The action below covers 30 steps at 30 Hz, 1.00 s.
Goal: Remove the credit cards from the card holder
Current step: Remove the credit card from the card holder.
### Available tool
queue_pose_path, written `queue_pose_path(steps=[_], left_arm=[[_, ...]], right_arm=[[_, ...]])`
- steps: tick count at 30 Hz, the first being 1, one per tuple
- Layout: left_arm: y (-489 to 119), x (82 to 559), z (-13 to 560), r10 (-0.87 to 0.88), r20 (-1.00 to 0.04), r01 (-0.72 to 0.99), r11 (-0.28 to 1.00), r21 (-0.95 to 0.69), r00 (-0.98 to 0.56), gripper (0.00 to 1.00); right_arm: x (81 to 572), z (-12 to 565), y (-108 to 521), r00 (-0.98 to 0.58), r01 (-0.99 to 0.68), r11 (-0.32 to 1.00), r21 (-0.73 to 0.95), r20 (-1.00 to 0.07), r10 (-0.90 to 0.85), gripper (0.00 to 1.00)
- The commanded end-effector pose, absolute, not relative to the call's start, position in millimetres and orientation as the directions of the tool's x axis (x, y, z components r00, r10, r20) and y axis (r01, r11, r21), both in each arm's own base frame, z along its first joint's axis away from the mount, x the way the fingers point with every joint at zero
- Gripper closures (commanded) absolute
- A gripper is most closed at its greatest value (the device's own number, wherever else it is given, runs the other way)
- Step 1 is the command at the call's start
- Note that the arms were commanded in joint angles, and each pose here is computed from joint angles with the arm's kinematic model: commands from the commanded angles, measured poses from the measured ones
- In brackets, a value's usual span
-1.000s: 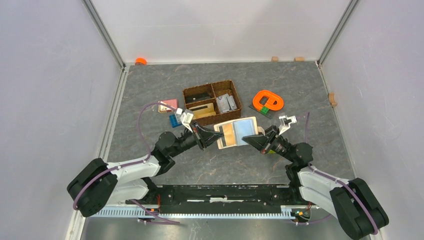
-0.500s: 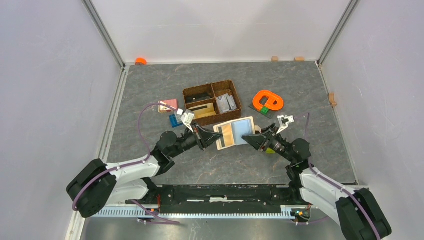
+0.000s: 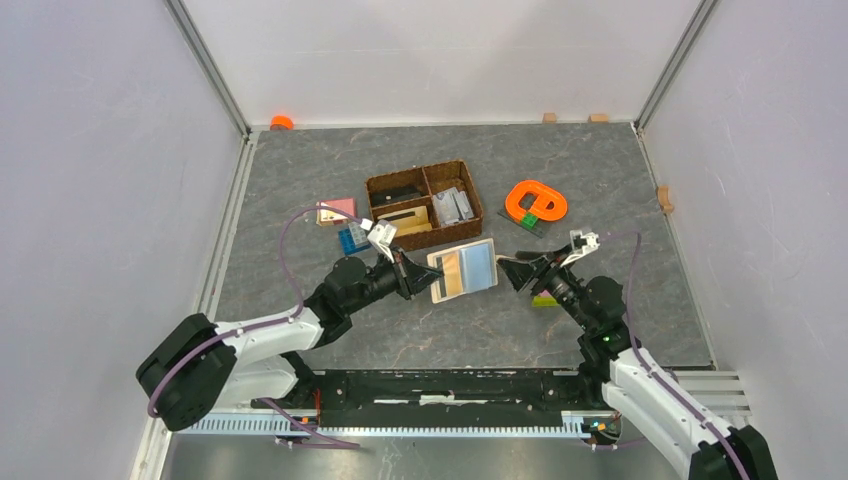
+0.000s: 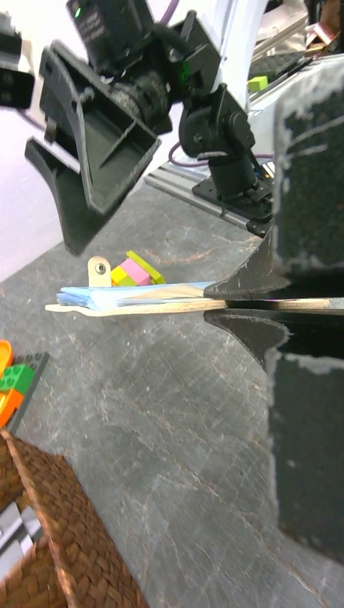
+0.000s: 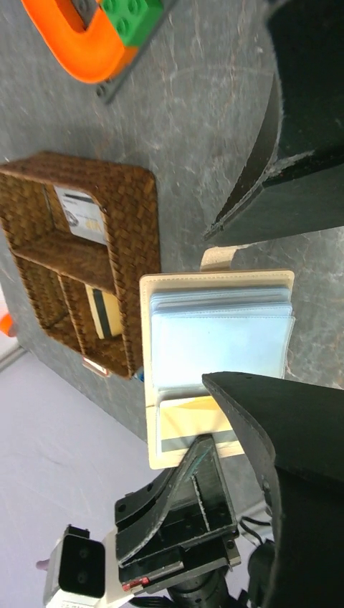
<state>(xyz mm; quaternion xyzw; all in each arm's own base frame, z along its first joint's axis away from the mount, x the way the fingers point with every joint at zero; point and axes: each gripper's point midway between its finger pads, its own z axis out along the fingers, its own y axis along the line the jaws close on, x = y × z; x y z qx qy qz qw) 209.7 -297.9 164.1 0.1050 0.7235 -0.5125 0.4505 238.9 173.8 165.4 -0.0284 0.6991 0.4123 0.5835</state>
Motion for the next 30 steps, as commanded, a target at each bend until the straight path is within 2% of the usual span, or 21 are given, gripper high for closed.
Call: queue_pose_path(steps=[1,5,9,12,17,19,26,30], left_arm=[[-298,228,177,-0.339,-0.774,0.594,0.501,-0.630,-0.535,0.98],[-299,228,174,-0.328,-0.770,0.587,0.505,-0.632,-0.547,0.98],[-303,225,177,-0.319,-0.771,0.606,0.481,-0.633,-0.552,0.98],[-306,221,183,-0.320,-0.772,0.628,0.451,-0.634,-0.550,0.98],[-313,214,190,-0.312,-0.769,0.660,0.394,-0.640,-0.559,0.98],[-315,212,191,-0.310,-0.766,0.667,0.378,-0.643,-0.563,0.98],[-320,207,195,-0.301,-0.763,0.686,0.335,-0.646,-0.572,0.98],[-319,206,198,-0.308,-0.765,0.691,0.328,-0.644,-0.566,0.98]], right_arm=[[250,188,157,-0.196,-0.494,0.732,0.470,-0.880,0.433,0.31],[238,205,169,-0.159,-0.600,0.671,0.435,-0.887,0.433,0.33],[221,216,190,-0.184,-0.718,0.551,0.425,-0.880,0.439,0.41],[214,217,203,-0.235,-0.761,0.478,0.440,-0.872,0.428,0.56],[210,207,221,-0.340,-0.775,0.400,0.490,-0.856,0.390,0.92],[207,205,229,-0.367,-0.782,0.373,0.500,-0.852,0.373,1.00],[204,194,249,-0.410,-0.791,0.358,0.497,-0.864,0.294,1.00],[208,182,253,-0.451,-0.768,0.372,0.522,-0.853,0.264,0.96]])
